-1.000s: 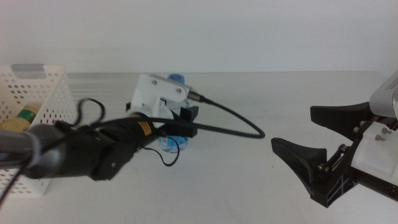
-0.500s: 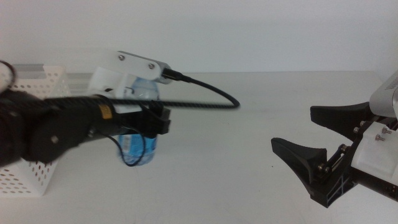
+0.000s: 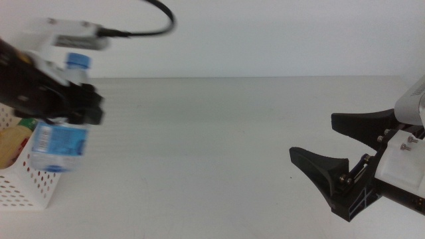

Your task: Use arms to grab the bottles and put them into the dustbin to the left of the table.

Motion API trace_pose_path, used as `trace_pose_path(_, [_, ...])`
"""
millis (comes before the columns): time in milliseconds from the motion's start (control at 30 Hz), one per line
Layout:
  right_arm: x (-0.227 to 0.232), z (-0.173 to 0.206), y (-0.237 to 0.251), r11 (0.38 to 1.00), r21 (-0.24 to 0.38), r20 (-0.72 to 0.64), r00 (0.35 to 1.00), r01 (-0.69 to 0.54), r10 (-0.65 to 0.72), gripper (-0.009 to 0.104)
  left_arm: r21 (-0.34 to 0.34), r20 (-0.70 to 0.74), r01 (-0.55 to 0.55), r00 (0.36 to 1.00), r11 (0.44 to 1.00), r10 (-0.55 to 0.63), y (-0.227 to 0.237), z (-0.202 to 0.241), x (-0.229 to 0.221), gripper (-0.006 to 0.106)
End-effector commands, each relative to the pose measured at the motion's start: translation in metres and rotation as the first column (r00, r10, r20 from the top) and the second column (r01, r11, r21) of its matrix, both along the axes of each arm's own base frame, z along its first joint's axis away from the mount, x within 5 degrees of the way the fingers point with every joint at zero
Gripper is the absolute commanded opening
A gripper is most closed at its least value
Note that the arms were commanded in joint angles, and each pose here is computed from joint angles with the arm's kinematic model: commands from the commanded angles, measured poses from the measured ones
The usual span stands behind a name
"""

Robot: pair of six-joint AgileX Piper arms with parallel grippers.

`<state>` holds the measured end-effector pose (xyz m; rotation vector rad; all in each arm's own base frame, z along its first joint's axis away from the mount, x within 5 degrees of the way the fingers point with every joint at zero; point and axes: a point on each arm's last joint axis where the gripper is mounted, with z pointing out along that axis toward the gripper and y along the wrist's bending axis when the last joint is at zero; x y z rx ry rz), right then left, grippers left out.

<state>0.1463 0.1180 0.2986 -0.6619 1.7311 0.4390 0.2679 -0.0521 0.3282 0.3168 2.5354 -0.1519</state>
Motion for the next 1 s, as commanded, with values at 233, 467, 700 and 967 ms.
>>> trace_pose_path(233, [0.001, 0.017, 0.000, 0.999, 0.053, 0.095, 0.996, -0.004, -0.001, 0.072, 0.011, 0.108, -0.138, 0.985, 0.990, 0.136, 0.072, 0.061, -0.004, -0.005])
trace_pose_path(467, [0.001, 0.017, 0.000, 0.999, 0.053, 0.095, 0.996, -0.004, -0.001, 0.072, 0.049, 0.005, -0.178, 0.984, 0.983, 0.178, 0.109, 0.064, 0.013, -0.005])
trace_pose_path(700, [0.001, 0.017, 0.000, 0.999, 0.053, 0.095, 0.996, -0.004, -0.001, 0.072, 0.053, -0.077, -0.184, 0.979, 0.982, 0.187, 0.128, 0.049, 0.050, -0.005])
trace_pose_path(967, [0.001, 0.017, 0.000, 0.999, 0.053, 0.095, 0.996, -0.004, -0.001, 0.072, 0.100, -0.133, -0.184, 0.972, 0.978, 0.196, 0.142, 0.025, 0.084, -0.005])
